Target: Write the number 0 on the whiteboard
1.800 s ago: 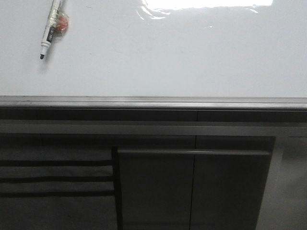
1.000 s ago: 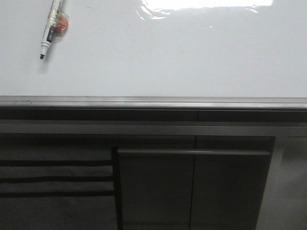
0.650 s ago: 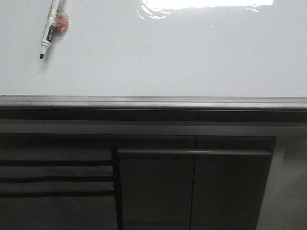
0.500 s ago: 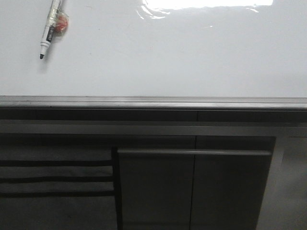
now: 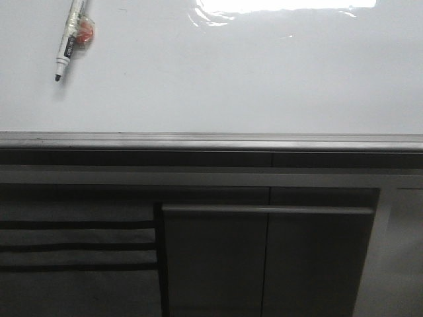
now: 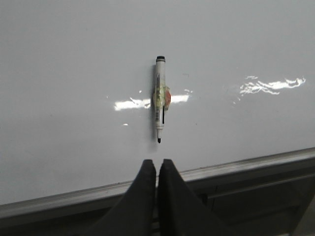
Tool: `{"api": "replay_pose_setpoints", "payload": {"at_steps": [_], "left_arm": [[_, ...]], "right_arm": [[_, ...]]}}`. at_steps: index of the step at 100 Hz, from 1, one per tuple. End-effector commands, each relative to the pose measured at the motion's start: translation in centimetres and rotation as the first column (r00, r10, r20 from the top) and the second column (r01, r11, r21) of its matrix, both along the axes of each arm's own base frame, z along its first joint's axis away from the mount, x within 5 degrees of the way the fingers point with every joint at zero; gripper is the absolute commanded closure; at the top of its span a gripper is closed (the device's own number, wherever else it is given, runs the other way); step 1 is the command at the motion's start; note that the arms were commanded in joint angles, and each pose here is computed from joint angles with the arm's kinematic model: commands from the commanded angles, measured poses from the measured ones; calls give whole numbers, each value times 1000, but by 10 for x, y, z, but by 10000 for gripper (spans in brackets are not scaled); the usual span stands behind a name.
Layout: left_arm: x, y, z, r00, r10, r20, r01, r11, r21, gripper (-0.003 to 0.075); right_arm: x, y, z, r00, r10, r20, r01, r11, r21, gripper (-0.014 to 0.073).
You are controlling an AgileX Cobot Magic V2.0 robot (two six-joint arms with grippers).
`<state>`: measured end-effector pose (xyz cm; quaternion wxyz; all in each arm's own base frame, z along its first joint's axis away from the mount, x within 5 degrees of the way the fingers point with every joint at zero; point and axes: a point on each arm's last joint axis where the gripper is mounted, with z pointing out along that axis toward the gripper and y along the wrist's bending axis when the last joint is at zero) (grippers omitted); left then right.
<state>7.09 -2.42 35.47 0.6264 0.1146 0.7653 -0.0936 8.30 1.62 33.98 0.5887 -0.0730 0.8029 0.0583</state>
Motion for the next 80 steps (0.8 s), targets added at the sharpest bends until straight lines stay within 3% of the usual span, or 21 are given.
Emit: {"api": "replay_pose_setpoints", "payload": {"at_steps": [1, 21, 28, 41, 48, 80], "left_arm": [[10, -1, 12, 999, 12, 33, -11, 999, -30, 741], [36, -3, 4, 999, 21, -38, -21, 1000, -19, 714], [48, -5, 1, 998, 19, -61, -19, 1000, -3, 619], [74, -11, -5, 997, 15, -82, -16, 1000, -15, 368], [89, -17, -10, 995, 1, -100, -3, 1000, -14, 298], [167, -55, -22, 984, -55, -170, 61, 998, 34, 301]], "right_arm": [[6, -1, 13, 998, -15, 62, 15, 1000, -7, 660], [15, 0, 8, 1000, -12, 7, 12, 1000, -12, 648], [20, 0, 6, 1000, -12, -17, 12, 1000, -14, 578], [29, 1, 3, 999, -12, -46, 12, 1000, -6, 354], [34, 2, 2, 999, -12, -47, 12, 1000, 17, 265], [43, 4, 5, 998, -8, -57, 10, 999, 49, 244]]}}
